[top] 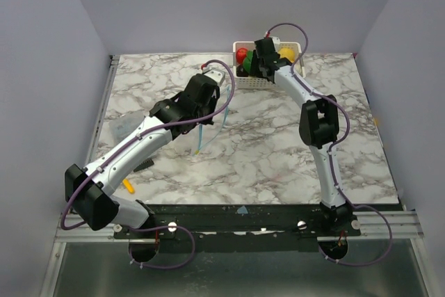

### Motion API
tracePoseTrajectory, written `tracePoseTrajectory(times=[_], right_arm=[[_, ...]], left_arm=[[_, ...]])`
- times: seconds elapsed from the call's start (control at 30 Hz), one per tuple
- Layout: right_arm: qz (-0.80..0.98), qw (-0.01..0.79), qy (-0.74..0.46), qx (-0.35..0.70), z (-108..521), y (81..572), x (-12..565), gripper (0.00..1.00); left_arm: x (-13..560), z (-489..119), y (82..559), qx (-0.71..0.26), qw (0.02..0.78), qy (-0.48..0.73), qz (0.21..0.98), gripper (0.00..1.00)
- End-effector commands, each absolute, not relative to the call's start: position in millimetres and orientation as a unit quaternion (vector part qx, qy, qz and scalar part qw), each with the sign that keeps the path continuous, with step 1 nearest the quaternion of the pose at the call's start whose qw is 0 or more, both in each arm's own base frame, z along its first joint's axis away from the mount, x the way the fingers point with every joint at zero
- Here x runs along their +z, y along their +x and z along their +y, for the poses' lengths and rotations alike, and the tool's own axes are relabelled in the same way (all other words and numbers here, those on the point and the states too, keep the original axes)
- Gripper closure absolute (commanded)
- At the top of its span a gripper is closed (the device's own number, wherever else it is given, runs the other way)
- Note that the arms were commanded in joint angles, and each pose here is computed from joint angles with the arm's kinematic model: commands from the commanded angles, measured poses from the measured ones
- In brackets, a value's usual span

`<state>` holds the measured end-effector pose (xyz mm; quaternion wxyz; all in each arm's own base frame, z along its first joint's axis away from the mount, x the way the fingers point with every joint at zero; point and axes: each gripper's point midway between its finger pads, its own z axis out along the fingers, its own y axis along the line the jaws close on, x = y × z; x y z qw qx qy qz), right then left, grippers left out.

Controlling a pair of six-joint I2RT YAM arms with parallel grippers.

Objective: Place the food in the zip-top bag and seal the zipper

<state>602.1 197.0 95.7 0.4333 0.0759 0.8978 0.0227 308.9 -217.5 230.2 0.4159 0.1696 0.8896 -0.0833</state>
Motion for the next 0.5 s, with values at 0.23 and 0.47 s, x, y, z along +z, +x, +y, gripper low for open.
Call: tracePoseTrajectory(times=[0.23, 0.47], right_arm=[[0.946, 0.317, 0.063, 0.027, 188.7, 530.9, 71.7, 0.39], [0.952, 0.295, 0.060, 0.055, 190.8, 472.0, 70.0, 0.41]], left_arm=[[237.3, -218.4, 306.5, -0.101, 0.424, 0.167, 0.885, 1.00], [236.2, -219.2, 307.0, -0.102, 0.422, 0.167, 0.885, 1.00]])
